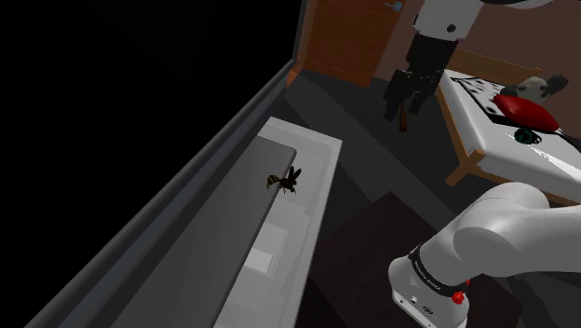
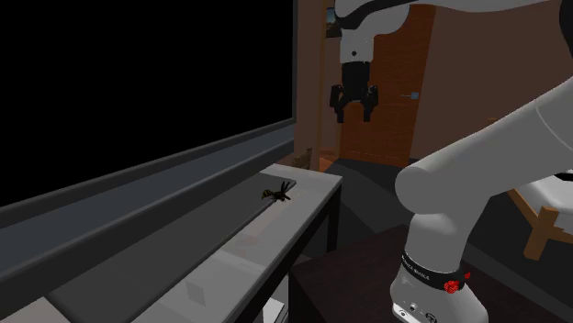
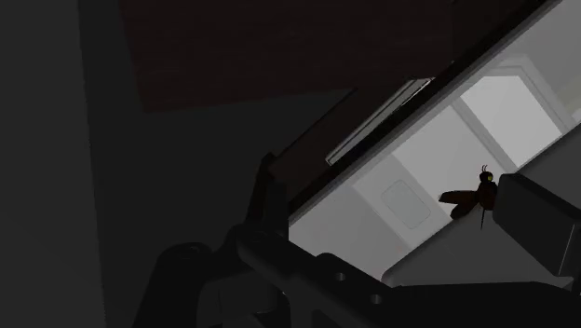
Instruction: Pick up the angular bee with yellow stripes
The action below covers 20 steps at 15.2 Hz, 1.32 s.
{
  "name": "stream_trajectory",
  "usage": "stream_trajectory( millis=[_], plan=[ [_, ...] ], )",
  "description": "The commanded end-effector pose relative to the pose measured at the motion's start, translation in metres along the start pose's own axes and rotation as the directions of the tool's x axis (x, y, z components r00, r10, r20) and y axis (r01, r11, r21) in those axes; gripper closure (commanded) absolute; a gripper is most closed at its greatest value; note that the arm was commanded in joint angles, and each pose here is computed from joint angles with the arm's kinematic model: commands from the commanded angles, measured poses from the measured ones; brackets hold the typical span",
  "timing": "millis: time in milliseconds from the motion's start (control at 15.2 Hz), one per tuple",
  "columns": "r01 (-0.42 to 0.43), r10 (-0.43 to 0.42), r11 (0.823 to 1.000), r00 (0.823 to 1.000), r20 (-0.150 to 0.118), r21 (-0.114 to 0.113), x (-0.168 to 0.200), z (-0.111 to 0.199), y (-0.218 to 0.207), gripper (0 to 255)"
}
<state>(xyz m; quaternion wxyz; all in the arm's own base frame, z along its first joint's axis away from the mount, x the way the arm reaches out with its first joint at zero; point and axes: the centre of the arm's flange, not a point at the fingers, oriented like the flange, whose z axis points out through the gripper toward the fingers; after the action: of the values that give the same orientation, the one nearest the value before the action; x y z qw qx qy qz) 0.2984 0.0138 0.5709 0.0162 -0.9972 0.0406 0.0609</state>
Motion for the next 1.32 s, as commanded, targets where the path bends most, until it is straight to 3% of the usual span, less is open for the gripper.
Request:
stream_trajectory(
  millis=[0, 594, 1254],
  plan=[
    [0.0, 0.0, 1.0, 1.0, 0.0, 0.0, 0.0, 0.0, 0.0, 0],
    [0.062, -0.061, 0.998, 0.995, 0.083, -0.019, 0.072, 0.071, -0.079, 0],
    [0.133, -0.125, 0.991, 0.977, 0.175, -0.033, 0.138, 0.158, -0.169, 0]
  ],
)
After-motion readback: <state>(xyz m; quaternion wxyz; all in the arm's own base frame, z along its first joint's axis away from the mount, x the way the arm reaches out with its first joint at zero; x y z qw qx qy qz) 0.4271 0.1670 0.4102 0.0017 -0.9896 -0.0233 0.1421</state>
